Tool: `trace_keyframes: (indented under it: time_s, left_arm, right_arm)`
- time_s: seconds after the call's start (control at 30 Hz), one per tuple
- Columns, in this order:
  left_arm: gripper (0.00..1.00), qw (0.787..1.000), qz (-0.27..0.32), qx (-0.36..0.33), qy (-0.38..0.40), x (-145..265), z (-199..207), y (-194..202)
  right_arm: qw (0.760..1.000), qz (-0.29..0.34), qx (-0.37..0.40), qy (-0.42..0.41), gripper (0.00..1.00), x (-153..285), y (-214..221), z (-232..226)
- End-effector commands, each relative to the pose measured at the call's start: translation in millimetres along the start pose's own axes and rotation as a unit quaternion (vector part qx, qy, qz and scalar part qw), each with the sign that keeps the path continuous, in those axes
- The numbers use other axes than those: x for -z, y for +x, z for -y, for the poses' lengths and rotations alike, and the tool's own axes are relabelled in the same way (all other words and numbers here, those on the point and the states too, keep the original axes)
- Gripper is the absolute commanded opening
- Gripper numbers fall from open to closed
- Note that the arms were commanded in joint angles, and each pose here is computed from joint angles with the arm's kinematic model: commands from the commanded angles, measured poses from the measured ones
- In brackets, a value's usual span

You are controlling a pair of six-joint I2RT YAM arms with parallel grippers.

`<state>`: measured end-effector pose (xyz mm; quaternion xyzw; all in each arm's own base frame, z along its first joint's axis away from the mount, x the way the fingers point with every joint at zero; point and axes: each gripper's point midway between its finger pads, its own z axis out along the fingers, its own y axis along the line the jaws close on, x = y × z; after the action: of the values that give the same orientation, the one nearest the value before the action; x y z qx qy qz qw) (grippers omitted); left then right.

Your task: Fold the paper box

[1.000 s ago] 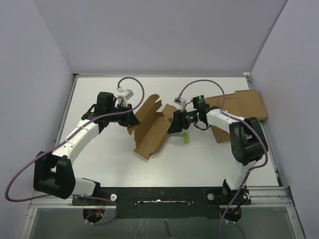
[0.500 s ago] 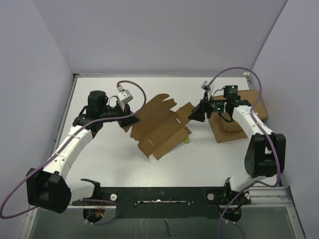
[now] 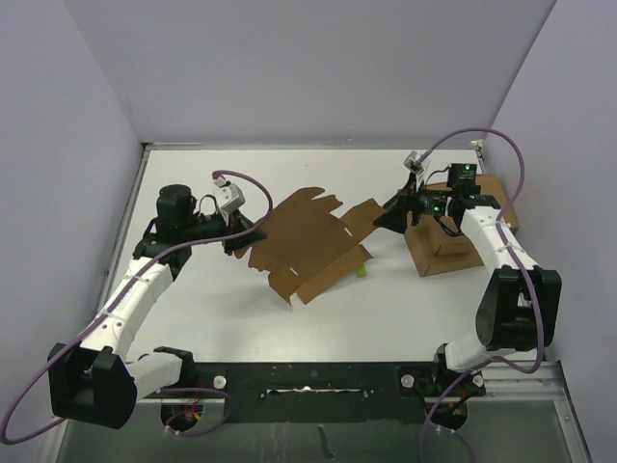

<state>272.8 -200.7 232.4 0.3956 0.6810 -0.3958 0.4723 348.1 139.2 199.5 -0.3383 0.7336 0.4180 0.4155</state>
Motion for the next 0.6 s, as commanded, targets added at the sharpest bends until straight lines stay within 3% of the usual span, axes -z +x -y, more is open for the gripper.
trace_keyframes:
  time_s: [0.0, 0.17, 0.43, 0.57]
  left_arm:
    - [0.0, 0.997, 0.04, -0.058, 0.025, 5.0, 11.5, -26.8]
    - [0.0, 0.997, 0.041, -0.059, 0.029, 5.8, 13.2, -26.9]
    - [0.0, 0.998, 0.042, -0.047, 0.012, 8.5, 9.7, -36.7]
    - [0.0, 0.999, 0.037, -0.03, -0.002, 13.8, 10.4, -52.4]
  right_arm:
    - [0.999, -0.011, 0.042, -0.011, 0.74, -11.7, -4.2, -4.3]
    - [0.998, -0.025, 0.055, 0.002, 0.67, -18.4, -4.0, -0.6]
    - [0.998, -0.028, 0.064, 0.002, 0.13, -22.6, -4.6, -4.7]
    - [0.998, -0.027, 0.062, -0.001, 0.0, -35.8, -2.1, -11.0]
